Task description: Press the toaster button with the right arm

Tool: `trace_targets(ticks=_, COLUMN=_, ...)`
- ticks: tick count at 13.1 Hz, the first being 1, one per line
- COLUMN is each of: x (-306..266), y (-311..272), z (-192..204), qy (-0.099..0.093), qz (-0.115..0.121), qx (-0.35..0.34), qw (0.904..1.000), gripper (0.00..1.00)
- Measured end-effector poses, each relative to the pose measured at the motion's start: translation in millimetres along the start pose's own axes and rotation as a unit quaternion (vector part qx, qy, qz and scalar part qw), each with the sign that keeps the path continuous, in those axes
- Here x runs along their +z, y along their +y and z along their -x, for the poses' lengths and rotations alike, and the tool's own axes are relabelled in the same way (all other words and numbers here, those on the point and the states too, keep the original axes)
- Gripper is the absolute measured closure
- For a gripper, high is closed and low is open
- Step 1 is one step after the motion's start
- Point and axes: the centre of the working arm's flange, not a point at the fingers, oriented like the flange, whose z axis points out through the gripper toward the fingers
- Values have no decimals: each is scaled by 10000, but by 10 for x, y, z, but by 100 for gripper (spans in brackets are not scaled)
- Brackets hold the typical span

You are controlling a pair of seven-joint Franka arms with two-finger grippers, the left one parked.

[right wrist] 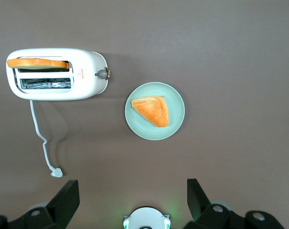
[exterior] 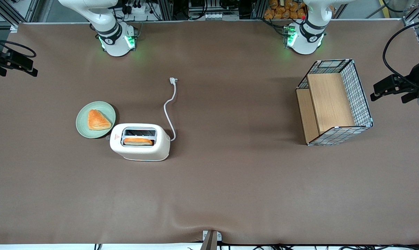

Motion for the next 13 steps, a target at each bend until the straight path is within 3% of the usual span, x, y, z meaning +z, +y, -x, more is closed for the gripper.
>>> trace_targets(ticks=13, x=29, y=14, z=-21, qy=-34, qz=6, qx=21, qw=10000, gripper=0)
